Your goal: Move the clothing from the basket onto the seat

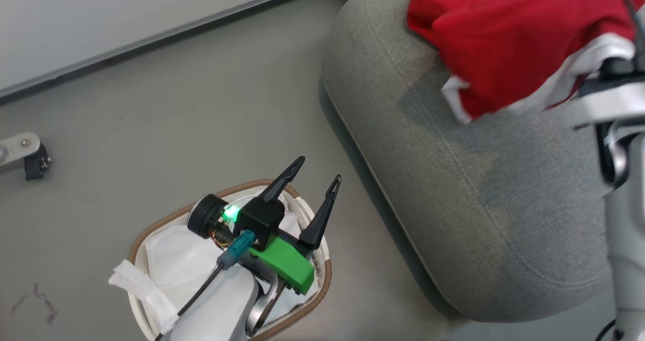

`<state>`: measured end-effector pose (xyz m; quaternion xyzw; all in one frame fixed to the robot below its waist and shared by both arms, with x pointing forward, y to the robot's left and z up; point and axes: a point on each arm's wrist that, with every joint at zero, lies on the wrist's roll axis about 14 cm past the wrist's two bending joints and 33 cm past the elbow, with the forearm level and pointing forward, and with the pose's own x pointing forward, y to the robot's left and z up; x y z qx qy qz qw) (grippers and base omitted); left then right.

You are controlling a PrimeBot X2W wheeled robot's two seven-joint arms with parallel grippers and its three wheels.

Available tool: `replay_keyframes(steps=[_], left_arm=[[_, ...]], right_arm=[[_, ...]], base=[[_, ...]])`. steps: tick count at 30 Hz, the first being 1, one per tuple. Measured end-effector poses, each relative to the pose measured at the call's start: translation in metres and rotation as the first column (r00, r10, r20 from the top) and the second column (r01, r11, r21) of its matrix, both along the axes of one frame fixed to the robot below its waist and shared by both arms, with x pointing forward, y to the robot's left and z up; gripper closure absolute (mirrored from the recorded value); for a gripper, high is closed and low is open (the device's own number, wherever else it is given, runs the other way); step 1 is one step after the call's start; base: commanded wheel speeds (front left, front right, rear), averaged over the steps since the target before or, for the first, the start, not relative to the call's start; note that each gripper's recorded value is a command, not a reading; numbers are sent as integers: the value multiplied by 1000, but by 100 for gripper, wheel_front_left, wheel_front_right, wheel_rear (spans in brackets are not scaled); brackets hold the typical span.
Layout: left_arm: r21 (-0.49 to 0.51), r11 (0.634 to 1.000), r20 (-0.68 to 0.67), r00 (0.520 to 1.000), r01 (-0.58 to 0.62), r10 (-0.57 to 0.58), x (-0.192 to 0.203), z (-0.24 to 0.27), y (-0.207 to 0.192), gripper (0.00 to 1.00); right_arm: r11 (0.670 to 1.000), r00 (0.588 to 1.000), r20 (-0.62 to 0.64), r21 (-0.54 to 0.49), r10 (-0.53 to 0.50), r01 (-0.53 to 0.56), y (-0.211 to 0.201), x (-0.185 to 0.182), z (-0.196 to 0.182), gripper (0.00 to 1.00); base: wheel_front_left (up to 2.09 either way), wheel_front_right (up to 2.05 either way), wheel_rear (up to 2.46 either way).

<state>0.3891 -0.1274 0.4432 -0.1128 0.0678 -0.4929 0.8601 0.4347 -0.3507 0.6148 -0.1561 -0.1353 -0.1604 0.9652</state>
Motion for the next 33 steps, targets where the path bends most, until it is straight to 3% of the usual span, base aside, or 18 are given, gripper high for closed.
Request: replay_keyframes(steps=[6,9,17,23,24,27,33], left_arm=[[10,998,-18,998,-62,62,28,-20,18,0],[24,995,-38,995,-93,93,37,-34,28,0],[49,985,-90,981,-166,170,55,-67,52,0],[84,974,-132,966,-211,220,59,-92,70,0],[91,972,-138,964,-215,226,59,-96,73,0],[104,969,-151,959,-226,239,60,-104,78,0],[92,971,-149,961,-220,232,57,-98,74,0]], right_arm=[[989,998,15,-133,-68,69,-44,45,32,100],[986,995,-16,-139,-99,95,-60,66,23,100],[990,968,-219,-99,-121,101,-73,113,-64,100],[994,927,-359,-55,-104,90,-65,122,-138,100],[995,919,-381,-47,-102,91,-63,121,-150,89],[995,908,-406,-33,-98,93,-60,119,-168,0],[995,905,-414,-44,-96,86,-55,101,-170,0]], base=[[0,0,0],[0,0,0],[0,0,0],[0,0,0],[0,0,0],[0,0,0],[0,0,0]])
